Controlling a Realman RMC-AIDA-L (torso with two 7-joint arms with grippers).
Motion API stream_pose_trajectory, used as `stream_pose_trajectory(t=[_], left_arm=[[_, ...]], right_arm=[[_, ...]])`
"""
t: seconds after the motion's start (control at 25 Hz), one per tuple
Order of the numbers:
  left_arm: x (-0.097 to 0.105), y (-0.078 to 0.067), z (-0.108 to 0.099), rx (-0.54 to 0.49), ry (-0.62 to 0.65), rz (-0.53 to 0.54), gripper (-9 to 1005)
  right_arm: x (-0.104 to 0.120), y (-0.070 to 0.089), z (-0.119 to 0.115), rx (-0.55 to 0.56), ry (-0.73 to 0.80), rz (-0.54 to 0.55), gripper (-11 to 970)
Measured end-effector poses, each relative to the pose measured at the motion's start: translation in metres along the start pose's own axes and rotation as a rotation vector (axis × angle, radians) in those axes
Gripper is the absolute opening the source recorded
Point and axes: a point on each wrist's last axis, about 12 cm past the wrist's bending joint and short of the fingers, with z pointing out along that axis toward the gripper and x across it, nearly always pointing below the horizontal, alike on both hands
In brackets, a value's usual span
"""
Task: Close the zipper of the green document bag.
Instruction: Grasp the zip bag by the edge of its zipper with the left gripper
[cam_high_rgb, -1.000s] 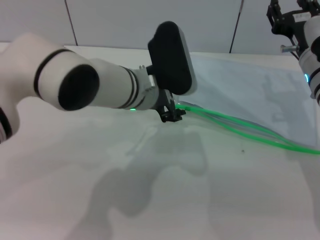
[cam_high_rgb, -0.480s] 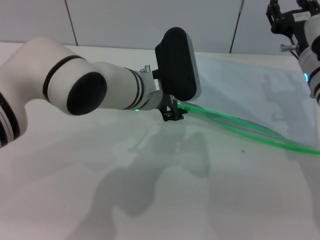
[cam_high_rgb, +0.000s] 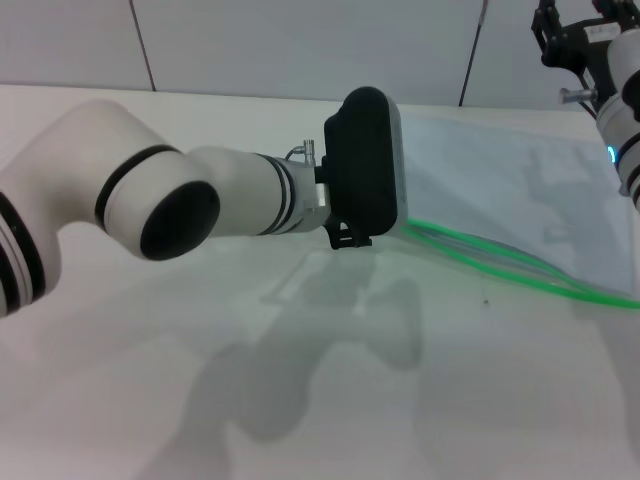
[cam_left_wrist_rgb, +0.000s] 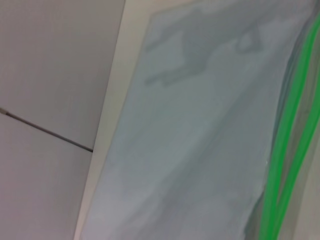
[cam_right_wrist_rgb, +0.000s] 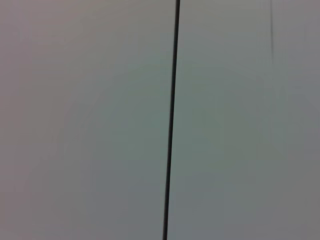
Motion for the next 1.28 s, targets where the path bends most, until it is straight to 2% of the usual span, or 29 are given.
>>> stream_pose_trajectory(t=[0.52,0.96,1.28], left_arm=[[0.012,-0.008,0.005,-0.077,-0.039,0.117,661],[0.008,-0.016,0.008,-0.111,-0.084,0.2,660],[0.01,-0.017,0.009,-0.116,-0.082,0.209,660]], right_arm=[[0.002,0.0,0.0,-0.003,0.013,-0.001,614],[0.002,0.001,0.0,-0.004,0.012,0.001,614],[0.0,0.003,0.001,-0.009,0.009,0.0,614]])
